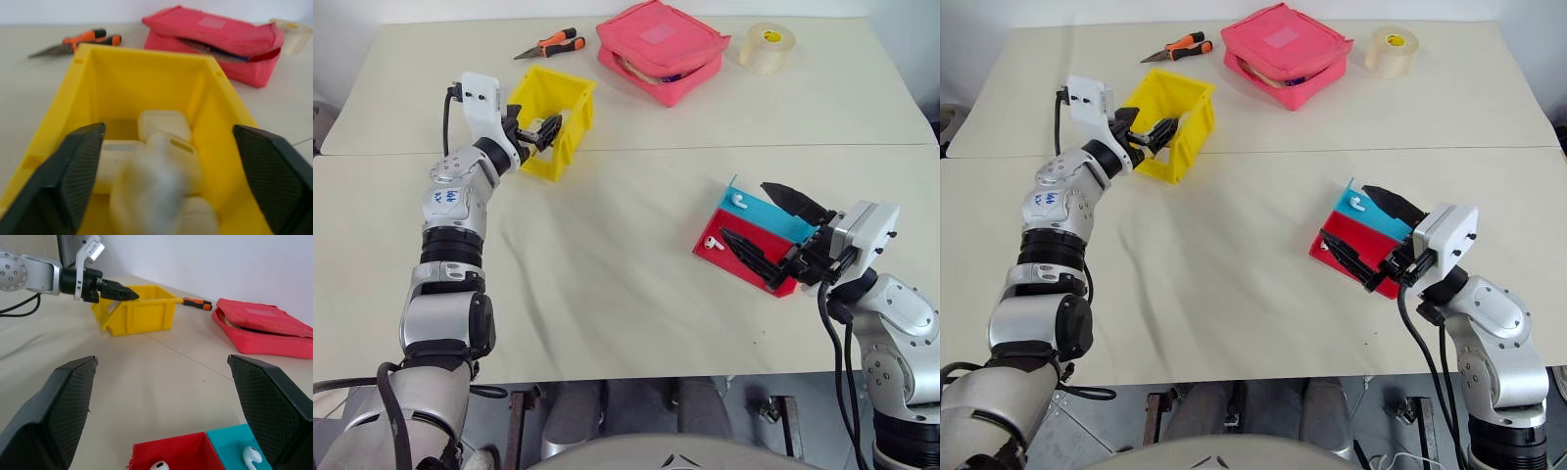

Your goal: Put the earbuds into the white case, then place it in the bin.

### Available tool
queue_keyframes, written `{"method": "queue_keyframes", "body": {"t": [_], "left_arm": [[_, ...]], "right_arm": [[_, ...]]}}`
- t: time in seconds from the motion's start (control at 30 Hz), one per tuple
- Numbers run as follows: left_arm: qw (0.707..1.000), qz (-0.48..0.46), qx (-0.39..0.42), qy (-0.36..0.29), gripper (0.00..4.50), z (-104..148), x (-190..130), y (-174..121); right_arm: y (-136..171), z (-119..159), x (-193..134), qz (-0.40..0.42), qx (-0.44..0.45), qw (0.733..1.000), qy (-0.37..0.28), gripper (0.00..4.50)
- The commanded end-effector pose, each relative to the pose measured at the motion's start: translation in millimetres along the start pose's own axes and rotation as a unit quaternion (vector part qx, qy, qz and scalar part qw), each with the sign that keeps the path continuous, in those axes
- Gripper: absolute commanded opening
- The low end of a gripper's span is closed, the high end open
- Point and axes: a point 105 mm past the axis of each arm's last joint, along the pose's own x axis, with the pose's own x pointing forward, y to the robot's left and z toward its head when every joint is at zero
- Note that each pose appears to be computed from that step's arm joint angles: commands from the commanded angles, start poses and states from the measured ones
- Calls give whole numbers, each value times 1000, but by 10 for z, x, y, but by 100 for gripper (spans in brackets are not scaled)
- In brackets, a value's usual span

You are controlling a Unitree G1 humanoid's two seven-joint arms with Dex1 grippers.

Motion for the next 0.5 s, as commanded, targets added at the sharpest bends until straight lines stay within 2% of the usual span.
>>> {"method": "queue_keyframes", "body": {"t": [0.03, 0.1, 0.33, 0.5], "left_arm": [[995, -45, 67, -62, 447, 302, -160, -67], [991, -79, 85, -72, 447, 332, -312, -123], [967, -188, 174, -18, 447, 103, -969, -279], [940, -267, 212, 27, 447, -246, -1422, -419]], "right_arm": [[39, 124, -11, 4, -20, 1000, -21, 450], [24, 95, -39, 10, -20, 1000, -10, 450], [2, -53, -156, 63, -5, 997, 41, 450], [-14, -106, -197, 107, -13, 992, 63, 450]]}}
